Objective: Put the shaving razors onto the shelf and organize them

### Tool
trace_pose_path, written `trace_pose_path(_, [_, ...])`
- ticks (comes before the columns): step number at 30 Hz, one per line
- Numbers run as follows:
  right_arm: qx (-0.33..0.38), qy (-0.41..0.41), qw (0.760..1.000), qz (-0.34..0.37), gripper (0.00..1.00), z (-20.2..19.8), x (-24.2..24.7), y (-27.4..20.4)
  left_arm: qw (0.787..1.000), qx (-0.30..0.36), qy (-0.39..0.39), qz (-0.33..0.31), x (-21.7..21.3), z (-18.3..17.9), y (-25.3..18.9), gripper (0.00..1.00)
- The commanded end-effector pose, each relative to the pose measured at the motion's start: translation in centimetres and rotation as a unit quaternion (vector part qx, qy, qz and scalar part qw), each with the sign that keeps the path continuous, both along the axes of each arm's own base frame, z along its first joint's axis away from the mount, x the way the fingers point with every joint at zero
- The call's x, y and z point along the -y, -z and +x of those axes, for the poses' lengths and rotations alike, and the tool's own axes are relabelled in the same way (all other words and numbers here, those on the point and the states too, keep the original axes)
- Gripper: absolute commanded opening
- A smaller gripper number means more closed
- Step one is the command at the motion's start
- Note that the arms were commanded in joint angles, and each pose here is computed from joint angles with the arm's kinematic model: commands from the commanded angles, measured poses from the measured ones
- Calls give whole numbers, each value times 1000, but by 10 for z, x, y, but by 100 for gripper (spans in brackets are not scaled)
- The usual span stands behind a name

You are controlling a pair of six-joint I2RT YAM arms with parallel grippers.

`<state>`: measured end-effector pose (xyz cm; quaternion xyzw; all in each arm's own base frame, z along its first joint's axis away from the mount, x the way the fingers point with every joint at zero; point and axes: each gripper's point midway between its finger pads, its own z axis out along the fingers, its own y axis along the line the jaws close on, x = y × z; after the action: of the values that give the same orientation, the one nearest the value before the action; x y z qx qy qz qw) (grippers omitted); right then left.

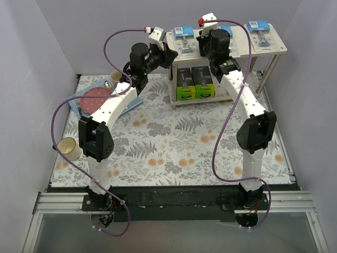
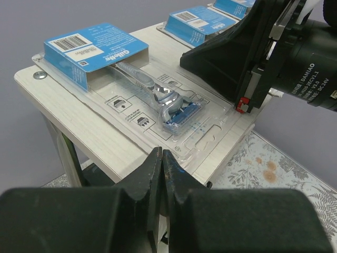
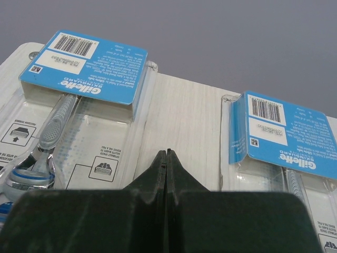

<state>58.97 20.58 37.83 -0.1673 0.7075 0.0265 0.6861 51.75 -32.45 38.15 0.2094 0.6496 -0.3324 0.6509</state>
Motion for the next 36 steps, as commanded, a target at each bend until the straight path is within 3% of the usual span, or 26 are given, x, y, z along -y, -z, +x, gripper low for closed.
trace_pose_path(1, [-16,-52,998,13,1,-3,-36,14,998,5,68,-2,34,-48,-20,5])
trace_pose_path(9, [-7,-48,999,12,1,-3,-35,8,997,13,74,-10,35,-55,-32,7])
trace_pose_path(15, [48,-14,998,37,1,-19,-6,-56,995,65,60,-35,21,-71,-88,10])
trace_pose_path(20, [112,14,993,46,1,-53,21,-119,989,123,70,-51,8,-99,-143,19])
trace_pose_path(22, [119,19,992,36,18,-68,30,-127,988,134,67,-42,1,-108,-152,30])
trace_pose_path(23, [113,16,993,30,28,-73,31,-123,988,134,63,-37,-1,-110,-152,51])
trace_pose_path(24, [103,8,994,21,46,-79,31,-117,989,140,45,-31,-8,-107,-153,60])
trace_pose_path(26, [73,-25,997,-4,62,-98,29,-91,993,118,16,-13,-20,-105,-136,81])
trace_pose_path(27, [57,-40,997,-15,72,-106,28,-78,993,116,-7,-7,-28,-102,-132,87])
trace_pose_path(29, [-20,-106,993,-43,74,-137,21,-23,993,106,-36,19,-43,-101,-111,96])
trace_pose_path(31, [-91,-153,982,-58,77,-172,19,16,993,99,-54,48,-57,-98,-92,98])
trace_pose_path(32, [-133,-159,977,-58,77,-183,21,45,992,99,-64,50,-65,-105,-91,98])
trace_pose_path(33, [-160,-159,973,-52,78,-193,23,58,993,70,-72,67,-69,-102,-58,98])
trace_pose_path(35, [-227,-132,965,-24,79,-215,31,87,993,31,-94,70,-79,-101,-33,98])
trace_pose_path(36, [-252,-118,960,-15,83,-220,35,95,991,-5,-103,82,-84,-102,-3,98])
